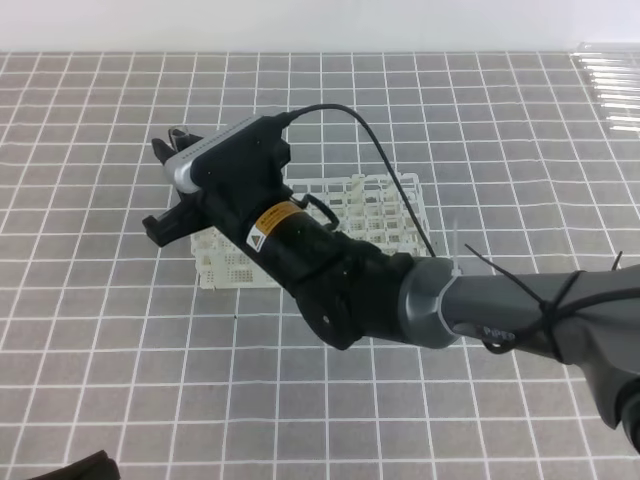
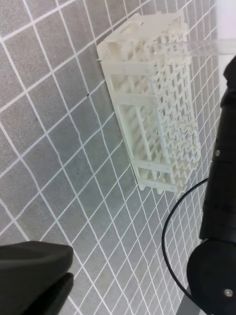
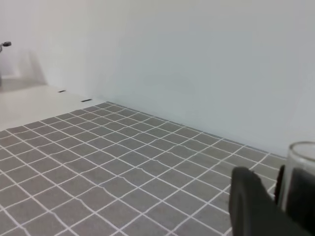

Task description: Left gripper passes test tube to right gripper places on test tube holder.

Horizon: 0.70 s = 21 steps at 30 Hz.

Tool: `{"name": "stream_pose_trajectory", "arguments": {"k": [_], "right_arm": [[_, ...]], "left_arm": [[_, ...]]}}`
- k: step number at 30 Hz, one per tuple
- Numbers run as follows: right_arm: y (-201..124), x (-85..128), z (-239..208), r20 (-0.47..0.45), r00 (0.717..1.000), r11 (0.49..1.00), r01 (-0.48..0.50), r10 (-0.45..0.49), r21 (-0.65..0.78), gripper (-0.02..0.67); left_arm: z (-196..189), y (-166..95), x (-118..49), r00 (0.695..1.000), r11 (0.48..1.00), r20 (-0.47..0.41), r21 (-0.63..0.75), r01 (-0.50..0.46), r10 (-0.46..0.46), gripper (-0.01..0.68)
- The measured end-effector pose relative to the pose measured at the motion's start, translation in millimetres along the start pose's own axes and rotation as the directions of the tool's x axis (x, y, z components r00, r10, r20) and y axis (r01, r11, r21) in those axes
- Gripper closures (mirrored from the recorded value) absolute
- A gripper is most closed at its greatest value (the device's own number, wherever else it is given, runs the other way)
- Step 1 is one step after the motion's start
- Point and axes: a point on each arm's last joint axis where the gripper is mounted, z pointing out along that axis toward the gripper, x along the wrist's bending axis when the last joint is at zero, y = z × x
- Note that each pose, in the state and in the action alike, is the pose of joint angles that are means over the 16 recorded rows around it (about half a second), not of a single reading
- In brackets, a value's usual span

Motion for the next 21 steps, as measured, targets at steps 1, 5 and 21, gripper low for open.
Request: {"name": "stream_pose_trajectory", "arguments": {"k": [1, 5, 21], "right_arm": [[-1, 0, 0, 0.000, 1.000, 1.000, 0.000, 0.000, 0.002, 0.641], [-3, 0, 0, 0.000, 1.000, 1.000, 0.001, -0.001, 0.009, 0.641], [-11, -4, 1, 0.008, 1.000, 1.000, 0.003, -0.003, 0.007, 0.641]], "left_arm": [[0, 0, 0.0, 1.000, 1.000, 0.000, -0.001, 0.000, 0.000, 0.673], [0, 1, -0.1, 1.000, 1.000, 0.000, -0.002, 0.001, -0.001, 0.673], [0, 1, -0.1, 1.000, 1.000, 0.000, -0.001, 0.000, 0.000, 0.673]]}}
